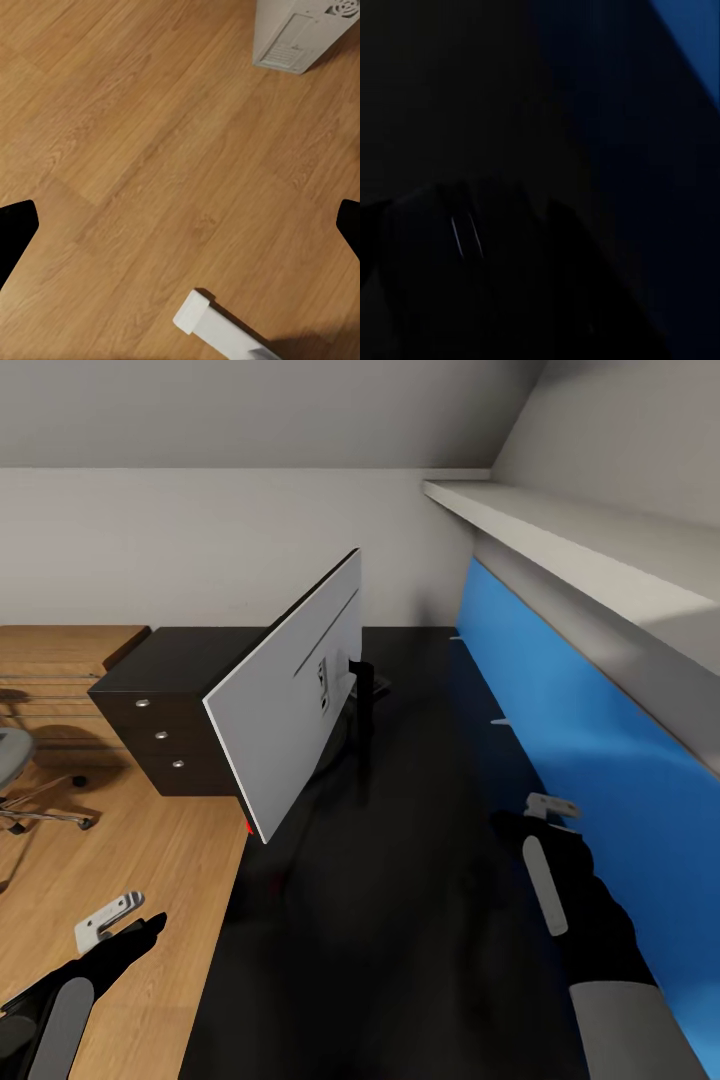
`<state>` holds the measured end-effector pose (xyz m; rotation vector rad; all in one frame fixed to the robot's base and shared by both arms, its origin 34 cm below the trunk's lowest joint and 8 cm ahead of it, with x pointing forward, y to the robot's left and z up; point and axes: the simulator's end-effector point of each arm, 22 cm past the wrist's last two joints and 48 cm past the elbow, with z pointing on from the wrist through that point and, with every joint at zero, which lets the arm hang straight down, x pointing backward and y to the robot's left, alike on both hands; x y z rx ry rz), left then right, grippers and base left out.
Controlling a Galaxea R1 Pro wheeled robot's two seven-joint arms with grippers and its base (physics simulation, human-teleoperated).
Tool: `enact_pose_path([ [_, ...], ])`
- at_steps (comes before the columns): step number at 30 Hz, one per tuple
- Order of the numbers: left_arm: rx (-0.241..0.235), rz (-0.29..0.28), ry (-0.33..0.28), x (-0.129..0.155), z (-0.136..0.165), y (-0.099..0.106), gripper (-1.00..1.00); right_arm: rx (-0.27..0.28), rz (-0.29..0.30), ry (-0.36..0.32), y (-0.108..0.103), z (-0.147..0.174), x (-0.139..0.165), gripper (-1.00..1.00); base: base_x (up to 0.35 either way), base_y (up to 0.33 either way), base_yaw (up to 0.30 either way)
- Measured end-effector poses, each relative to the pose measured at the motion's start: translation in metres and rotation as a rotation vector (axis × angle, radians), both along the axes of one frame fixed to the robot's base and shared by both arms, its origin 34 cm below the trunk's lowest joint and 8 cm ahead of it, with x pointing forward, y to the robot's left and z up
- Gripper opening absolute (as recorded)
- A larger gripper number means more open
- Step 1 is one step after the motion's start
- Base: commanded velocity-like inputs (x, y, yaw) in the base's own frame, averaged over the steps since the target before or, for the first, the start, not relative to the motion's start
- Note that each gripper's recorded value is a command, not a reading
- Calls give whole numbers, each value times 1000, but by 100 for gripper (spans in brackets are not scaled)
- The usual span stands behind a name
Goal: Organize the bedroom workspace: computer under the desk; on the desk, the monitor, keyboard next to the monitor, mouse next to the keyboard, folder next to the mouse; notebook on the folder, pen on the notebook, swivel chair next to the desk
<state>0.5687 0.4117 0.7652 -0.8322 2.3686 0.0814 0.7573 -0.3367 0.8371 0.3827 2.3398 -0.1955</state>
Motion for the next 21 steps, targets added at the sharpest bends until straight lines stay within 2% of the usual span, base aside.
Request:
enact_pose_path([
  [10, 0, 0, -5, 1, 2, 0, 100, 2, 1, -10, 2, 4, 1, -100, -21, 6, 0],
  [21, -1, -1, -22, 4, 9, 0, 100, 2, 1, -23, 2, 12, 0, -100, -273, 126, 0],
])
